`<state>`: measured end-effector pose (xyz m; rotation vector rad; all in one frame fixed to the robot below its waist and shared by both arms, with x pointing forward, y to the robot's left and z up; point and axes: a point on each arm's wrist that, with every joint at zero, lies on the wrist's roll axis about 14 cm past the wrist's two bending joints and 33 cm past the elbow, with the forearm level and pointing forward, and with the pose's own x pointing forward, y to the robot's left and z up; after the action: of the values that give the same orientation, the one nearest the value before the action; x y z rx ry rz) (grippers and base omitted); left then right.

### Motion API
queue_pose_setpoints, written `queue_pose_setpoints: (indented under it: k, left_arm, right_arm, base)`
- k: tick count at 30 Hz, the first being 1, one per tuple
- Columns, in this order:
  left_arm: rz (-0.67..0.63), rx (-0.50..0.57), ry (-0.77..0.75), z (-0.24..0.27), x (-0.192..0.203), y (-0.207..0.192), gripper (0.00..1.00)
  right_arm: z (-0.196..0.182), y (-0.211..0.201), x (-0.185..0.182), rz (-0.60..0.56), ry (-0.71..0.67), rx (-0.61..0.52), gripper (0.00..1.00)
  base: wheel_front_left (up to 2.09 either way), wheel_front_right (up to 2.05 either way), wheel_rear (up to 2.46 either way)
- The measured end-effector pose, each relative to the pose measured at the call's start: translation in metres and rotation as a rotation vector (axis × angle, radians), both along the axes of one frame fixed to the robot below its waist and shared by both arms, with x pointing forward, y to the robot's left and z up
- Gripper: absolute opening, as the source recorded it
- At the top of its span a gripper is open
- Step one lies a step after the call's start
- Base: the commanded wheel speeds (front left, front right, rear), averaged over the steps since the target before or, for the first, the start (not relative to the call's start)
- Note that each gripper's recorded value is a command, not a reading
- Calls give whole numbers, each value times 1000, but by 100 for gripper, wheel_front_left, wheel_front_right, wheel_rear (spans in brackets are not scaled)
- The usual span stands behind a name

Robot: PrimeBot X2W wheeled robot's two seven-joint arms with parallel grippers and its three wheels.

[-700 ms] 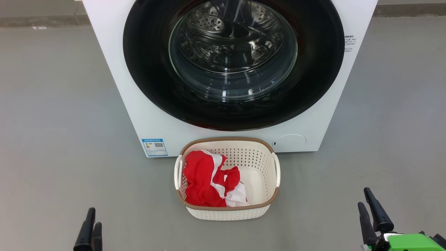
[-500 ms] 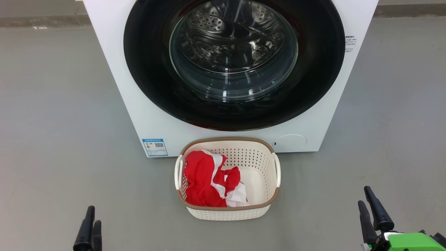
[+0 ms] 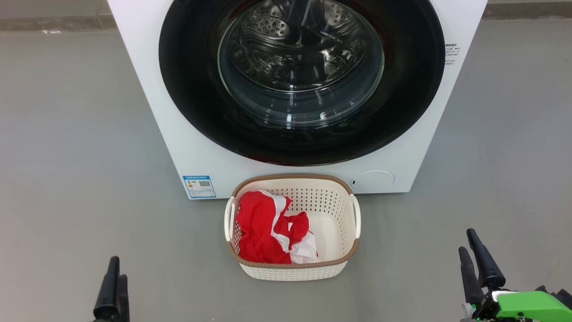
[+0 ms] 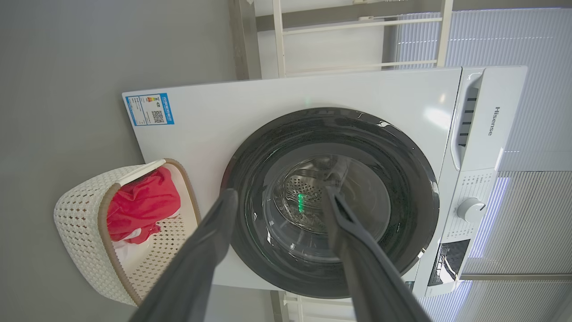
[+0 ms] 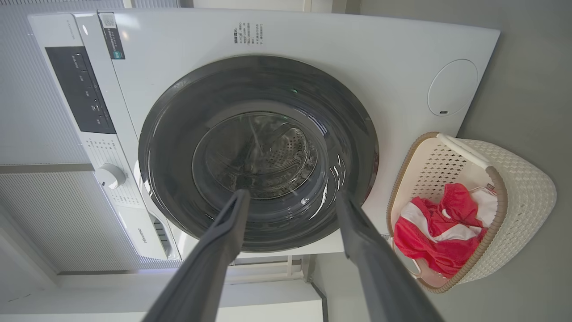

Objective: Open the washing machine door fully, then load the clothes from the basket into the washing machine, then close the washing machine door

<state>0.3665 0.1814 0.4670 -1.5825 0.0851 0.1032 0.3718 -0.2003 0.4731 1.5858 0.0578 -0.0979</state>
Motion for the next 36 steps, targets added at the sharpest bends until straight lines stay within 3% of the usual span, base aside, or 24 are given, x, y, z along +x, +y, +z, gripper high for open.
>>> queue_pose_setpoints:
  k: [11, 26, 36]
  left_arm:
    - [-11, 120, -22, 8, 3, -1, 100]
    - [-48, 341, -57, 18, 7, -8, 100]
    - [-74, 599, -83, 25, 9, -7, 100]
  right_arm:
    - [14, 1, 7, 6, -39, -103, 100]
    - [28, 5, 17, 54, -79, -365, 100]
    - [33, 11, 21, 87, -99, -573, 100]
  base:
    - [0, 0, 0]
    - [0, 0, 0]
    - [0, 0, 0]
